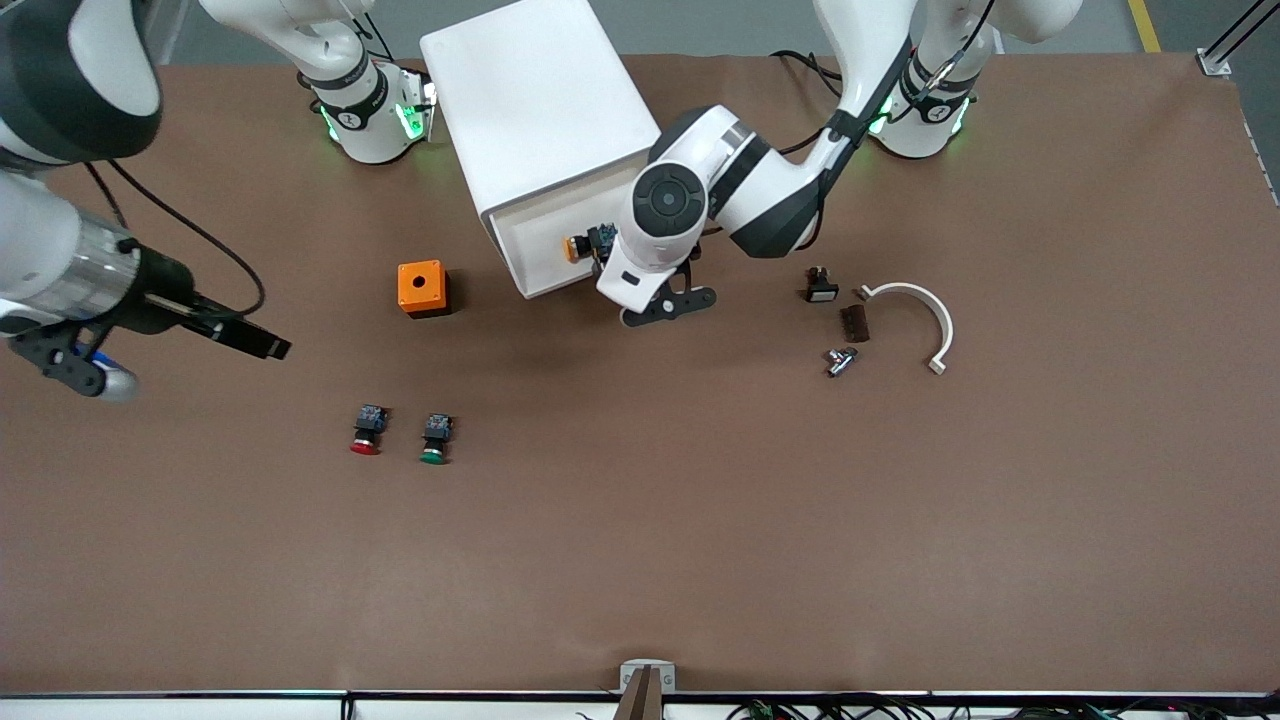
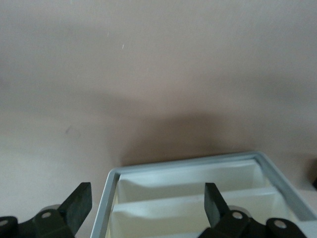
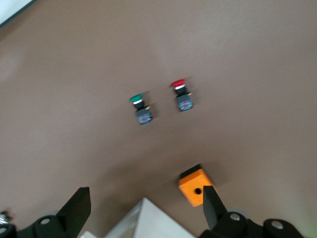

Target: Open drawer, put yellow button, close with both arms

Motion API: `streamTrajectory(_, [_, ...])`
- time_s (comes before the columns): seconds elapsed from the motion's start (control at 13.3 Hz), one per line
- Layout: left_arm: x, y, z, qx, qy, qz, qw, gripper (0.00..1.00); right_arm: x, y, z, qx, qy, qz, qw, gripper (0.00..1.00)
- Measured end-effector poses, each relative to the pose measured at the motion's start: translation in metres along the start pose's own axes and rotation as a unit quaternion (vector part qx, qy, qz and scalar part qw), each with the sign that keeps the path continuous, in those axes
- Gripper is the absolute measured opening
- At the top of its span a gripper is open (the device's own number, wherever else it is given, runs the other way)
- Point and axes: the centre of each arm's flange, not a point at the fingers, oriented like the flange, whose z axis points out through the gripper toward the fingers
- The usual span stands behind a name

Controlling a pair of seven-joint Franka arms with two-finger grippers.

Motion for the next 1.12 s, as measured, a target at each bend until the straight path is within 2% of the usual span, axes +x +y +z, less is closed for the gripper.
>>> streamTrajectory(0.38, [-0.045, 0.016, 0.017, 0.019, -0.02, -0.008, 1.0, 1.0, 0.027, 0.089, -0.027, -0.023, 0.011, -0.109, 0.994, 1.0])
streamTrajectory(0.53, [-0.058, 0.02, 0.023, 0.024, -0.024, -0.008, 0.999, 1.0, 0.03, 0.105, -0.035, -0.052, 0.024, -0.123, 0.991, 1.0])
streamTrajectory(0.67, [-0.068, 0.023, 0.027, 0.028, -0.024, -0.008, 0.999, 1.0, 0.025, 0.105, -0.044, -0.066, 0.036, -0.128, 0.989, 1.0])
streamTrajectory(1.12, [-0.077, 0.024, 0.035, 0.035, -0.024, -0.006, 0.999, 1.0, 0.013, 0.111, -0.065, -0.076, 0.055, -0.148, 0.984, 1.0])
